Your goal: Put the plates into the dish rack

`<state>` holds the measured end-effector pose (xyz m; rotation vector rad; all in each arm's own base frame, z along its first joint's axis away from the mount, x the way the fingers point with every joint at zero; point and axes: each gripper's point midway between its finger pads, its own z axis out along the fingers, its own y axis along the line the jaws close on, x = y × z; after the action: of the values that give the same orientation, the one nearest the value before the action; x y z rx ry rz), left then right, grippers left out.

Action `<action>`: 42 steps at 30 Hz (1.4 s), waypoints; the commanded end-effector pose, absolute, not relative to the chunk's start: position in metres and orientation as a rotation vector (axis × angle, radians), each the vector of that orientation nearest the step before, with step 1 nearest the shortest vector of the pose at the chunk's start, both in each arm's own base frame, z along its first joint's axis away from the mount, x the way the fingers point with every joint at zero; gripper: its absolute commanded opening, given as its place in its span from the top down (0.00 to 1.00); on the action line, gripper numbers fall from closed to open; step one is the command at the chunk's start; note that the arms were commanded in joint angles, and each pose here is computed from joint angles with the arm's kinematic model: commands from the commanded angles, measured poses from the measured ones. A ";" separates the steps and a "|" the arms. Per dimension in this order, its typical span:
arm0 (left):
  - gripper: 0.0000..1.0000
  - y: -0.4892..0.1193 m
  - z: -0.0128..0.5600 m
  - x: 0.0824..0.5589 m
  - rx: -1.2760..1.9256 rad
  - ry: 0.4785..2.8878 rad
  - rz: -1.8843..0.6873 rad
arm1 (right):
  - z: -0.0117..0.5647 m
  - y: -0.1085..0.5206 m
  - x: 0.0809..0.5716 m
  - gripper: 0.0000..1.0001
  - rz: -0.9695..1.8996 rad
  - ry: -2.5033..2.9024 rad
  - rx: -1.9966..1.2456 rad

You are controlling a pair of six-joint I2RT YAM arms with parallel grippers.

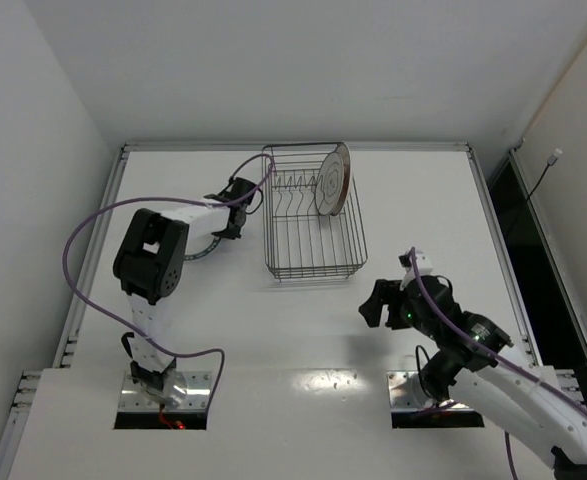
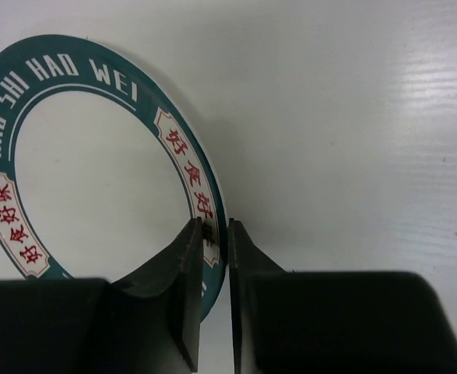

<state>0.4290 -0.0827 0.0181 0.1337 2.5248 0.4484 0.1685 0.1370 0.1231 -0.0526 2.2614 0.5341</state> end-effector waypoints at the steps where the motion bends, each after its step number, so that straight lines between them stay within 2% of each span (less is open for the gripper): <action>1: 1.00 -0.092 0.060 0.417 0.060 2.503 0.295 | 0.081 0.137 0.145 0.28 0.602 2.354 0.000; 5: 1.00 -0.090 0.161 0.417 -0.045 2.265 0.214 | 0.074 0.138 0.141 0.29 0.669 2.320 0.050; 10: 1.00 -0.118 0.270 0.417 -0.088 2.038 -0.010 | 0.061 0.137 0.143 0.29 0.648 2.330 0.068; 15: 1.00 -0.164 0.388 0.422 -0.112 1.707 -0.430 | 0.046 0.144 0.144 0.29 0.623 2.395 0.011; 17: 1.00 -0.183 0.400 0.422 -0.087 1.635 -0.621 | 0.046 0.147 0.145 0.30 0.634 2.399 0.005; 18: 1.00 -0.188 0.431 0.422 -0.089 1.502 -0.720 | 0.042 0.146 0.144 0.30 0.628 2.407 0.005; 20: 1.00 -0.200 0.432 0.419 -0.140 1.453 -0.889 | 0.038 0.148 0.143 0.30 0.635 2.414 0.000; 25: 1.00 -0.221 0.437 0.432 -0.195 1.310 -1.121 | 0.037 0.148 0.144 0.33 0.647 2.407 0.006; 27: 1.00 -0.226 0.415 0.444 -0.255 1.315 -1.212 | 0.034 0.147 0.143 0.33 0.641 2.407 -0.005; 28: 1.00 -0.228 0.430 0.438 -0.260 1.220 -1.308 | 0.034 0.147 0.143 0.33 0.641 2.407 -0.005; 31: 1.00 -0.238 0.398 0.448 -0.299 1.211 -1.412 | 0.036 0.148 0.145 0.33 0.643 2.397 -0.016; 38: 1.00 -0.247 0.341 0.461 -0.388 1.269 -1.426 | 0.037 0.148 0.145 0.34 0.655 2.380 -0.015; 42: 1.00 -0.253 0.328 0.461 -0.420 1.268 -1.442 | 0.040 0.149 0.144 0.34 0.675 2.367 -0.020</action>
<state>0.4718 -0.2526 0.2647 -0.4760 1.5124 -1.3266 0.1402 0.1438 0.0334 -0.0081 2.4049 0.6357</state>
